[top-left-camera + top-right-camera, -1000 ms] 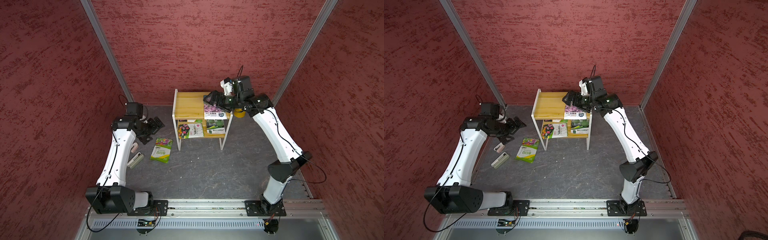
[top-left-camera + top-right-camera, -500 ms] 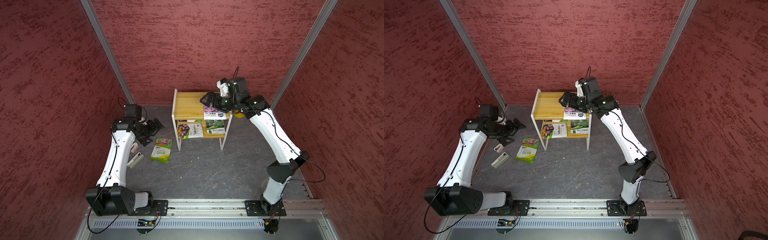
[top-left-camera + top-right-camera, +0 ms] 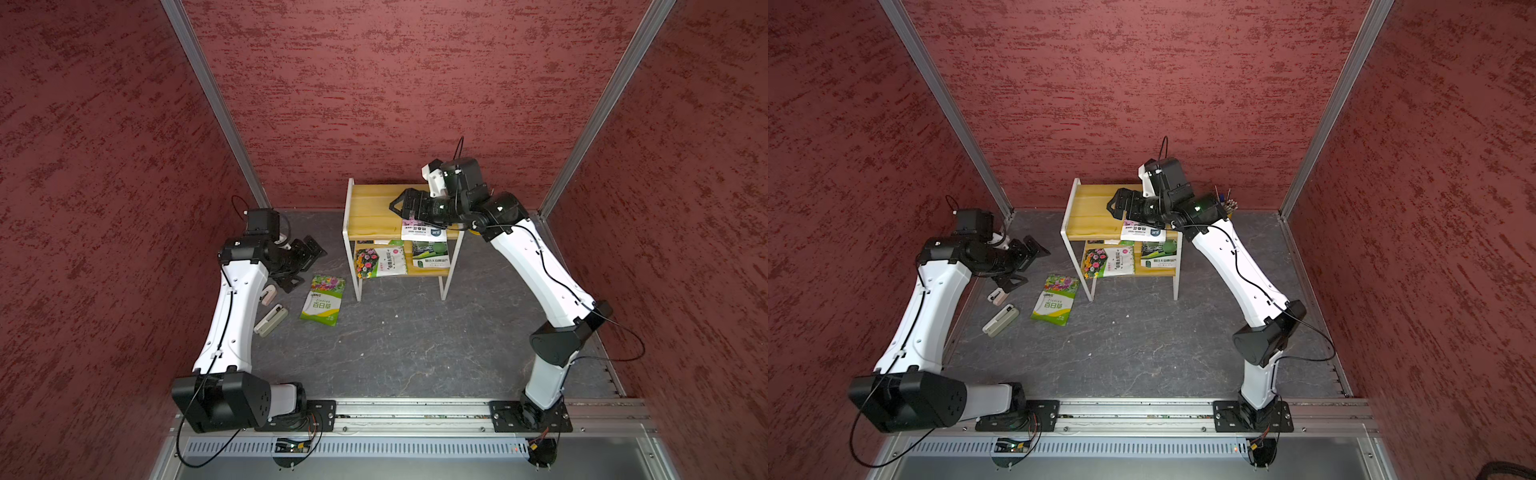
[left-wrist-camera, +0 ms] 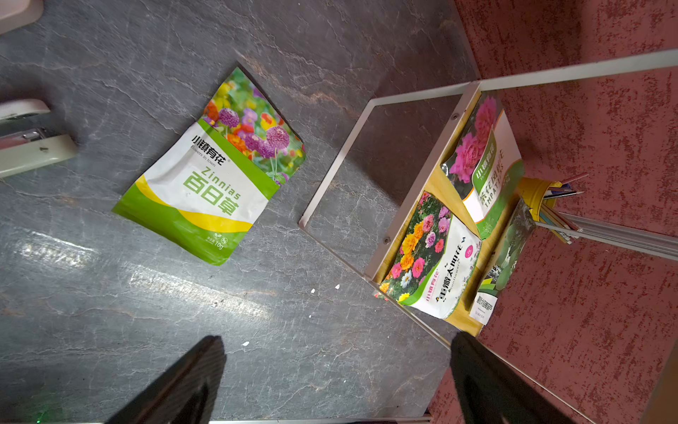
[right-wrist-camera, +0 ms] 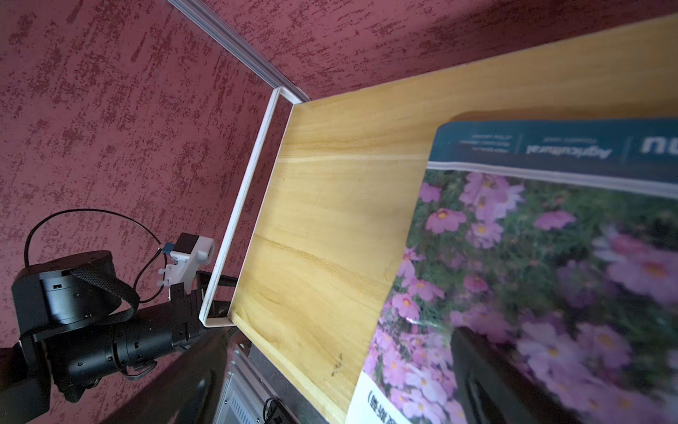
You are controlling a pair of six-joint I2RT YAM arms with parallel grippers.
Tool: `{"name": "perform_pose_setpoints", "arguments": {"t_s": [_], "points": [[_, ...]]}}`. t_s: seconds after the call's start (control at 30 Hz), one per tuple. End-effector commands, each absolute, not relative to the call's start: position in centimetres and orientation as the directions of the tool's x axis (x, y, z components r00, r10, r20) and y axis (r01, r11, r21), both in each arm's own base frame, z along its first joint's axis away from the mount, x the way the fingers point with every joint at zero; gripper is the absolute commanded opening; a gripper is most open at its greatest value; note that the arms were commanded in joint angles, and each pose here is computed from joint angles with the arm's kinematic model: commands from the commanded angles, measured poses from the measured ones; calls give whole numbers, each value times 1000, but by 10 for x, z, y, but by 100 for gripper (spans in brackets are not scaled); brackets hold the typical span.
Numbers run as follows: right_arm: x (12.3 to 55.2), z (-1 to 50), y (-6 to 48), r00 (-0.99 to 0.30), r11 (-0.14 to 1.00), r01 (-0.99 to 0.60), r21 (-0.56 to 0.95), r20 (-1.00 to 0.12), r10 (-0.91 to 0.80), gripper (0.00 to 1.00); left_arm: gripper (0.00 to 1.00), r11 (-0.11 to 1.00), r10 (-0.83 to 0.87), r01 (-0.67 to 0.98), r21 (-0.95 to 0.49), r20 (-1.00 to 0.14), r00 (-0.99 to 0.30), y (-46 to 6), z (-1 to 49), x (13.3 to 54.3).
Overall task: Take the seed bag off the shelf
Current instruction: Pick up the seed packet from the shelf.
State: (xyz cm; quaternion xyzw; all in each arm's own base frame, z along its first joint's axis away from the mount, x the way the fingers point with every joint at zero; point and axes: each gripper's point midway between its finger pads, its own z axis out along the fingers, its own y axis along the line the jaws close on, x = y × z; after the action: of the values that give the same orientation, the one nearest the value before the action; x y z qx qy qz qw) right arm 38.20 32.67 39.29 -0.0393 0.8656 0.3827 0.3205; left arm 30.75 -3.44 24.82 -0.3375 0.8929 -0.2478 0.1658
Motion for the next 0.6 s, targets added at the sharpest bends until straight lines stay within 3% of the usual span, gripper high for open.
{"name": "perform_pose_setpoints", "arguments": {"t_s": [0.0,0.4,0.57], "points": [[381,383,338,-811,710,-294,640,-561,169,98,100,647,-686,-511,-566,-139,-714,-32,248,309],[376,391,340,-803,716,-314,624,-576,150,98,100,636,-695,-515,-575,-137,-706,-31,248,302],[370,419,328,-761,718,-340,607,-626,169,98,100,676,-679,-503,-538,-192,-708,-23,262,299]]}}
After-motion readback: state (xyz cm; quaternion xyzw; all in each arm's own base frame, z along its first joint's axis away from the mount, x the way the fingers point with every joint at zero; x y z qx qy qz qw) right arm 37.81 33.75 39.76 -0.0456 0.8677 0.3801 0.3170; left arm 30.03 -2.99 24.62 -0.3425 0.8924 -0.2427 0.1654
